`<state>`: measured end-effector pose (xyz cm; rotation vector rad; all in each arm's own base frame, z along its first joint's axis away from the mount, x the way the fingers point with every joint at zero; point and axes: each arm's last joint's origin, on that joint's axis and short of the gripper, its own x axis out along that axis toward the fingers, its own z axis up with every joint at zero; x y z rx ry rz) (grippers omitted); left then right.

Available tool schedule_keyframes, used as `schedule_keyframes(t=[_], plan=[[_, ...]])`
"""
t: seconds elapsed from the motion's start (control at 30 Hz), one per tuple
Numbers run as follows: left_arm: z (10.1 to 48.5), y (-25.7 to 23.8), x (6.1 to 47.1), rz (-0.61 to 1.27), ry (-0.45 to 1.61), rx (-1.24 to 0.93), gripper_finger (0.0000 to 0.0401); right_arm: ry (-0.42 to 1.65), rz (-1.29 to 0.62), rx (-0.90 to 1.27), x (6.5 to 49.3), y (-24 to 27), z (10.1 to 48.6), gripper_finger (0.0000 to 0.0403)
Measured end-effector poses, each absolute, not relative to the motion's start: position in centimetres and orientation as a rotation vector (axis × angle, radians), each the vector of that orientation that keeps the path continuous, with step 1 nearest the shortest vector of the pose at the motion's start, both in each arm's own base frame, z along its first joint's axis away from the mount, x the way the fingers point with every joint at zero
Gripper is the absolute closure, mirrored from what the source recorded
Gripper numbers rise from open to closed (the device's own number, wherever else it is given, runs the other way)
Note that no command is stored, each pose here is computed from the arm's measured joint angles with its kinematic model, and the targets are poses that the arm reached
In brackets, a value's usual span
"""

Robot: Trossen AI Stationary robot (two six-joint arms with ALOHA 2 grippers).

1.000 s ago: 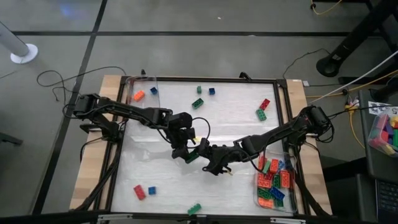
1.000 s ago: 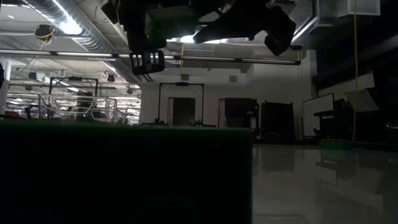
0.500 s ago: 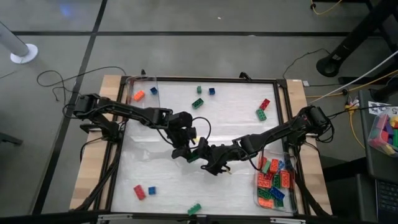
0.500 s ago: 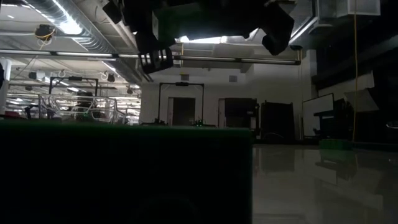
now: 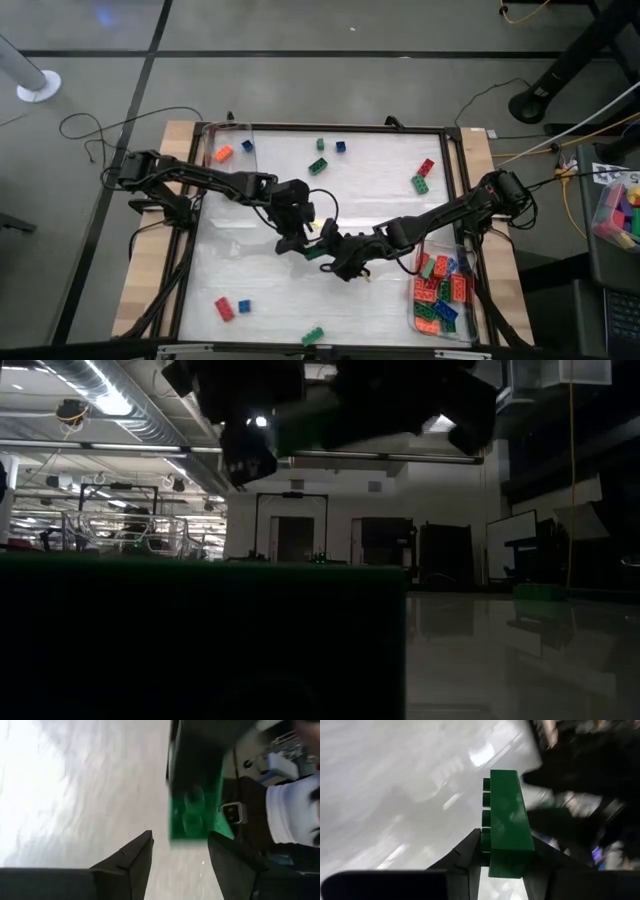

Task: Sort blocks by size
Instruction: Put the 8 stud green game piece into the bottom transparent bin

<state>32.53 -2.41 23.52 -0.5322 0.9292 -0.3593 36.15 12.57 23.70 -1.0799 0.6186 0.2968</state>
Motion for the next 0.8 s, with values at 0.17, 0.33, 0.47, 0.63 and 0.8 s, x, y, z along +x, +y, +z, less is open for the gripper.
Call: schedule_keyframes(t=[0.17,0.33,0.47,0.63,0.8], plan=[[22.8,-1.2,31.6,-0.306,1.043,-0.557,0.022,0.772,0.253,-1.019,34.6,12.7,23.2,0.0306],[22.6,-0.7,31.3,-0.322,1.055,-0.498,0.0219,0.908,0.165,-0.984,31.8,13.6,23.8,0.0304],[22.6,-0.8,31.4,-0.361,1.034,-0.424,0.0219,0.997,0.067,-0.85,28.8,14.0,25.1,0.0292],[22.6,-0.8,31.4,-0.371,1.029,-0.404,0.0219,1.103,-0.047,-0.607,24.8,14.2,26.5,0.0304],[22.6,-0.8,31.4,-0.37,1.031,-0.405,0.0219,1.22,-0.109,-0.39,20.9,15.1,27.5,0.03]])
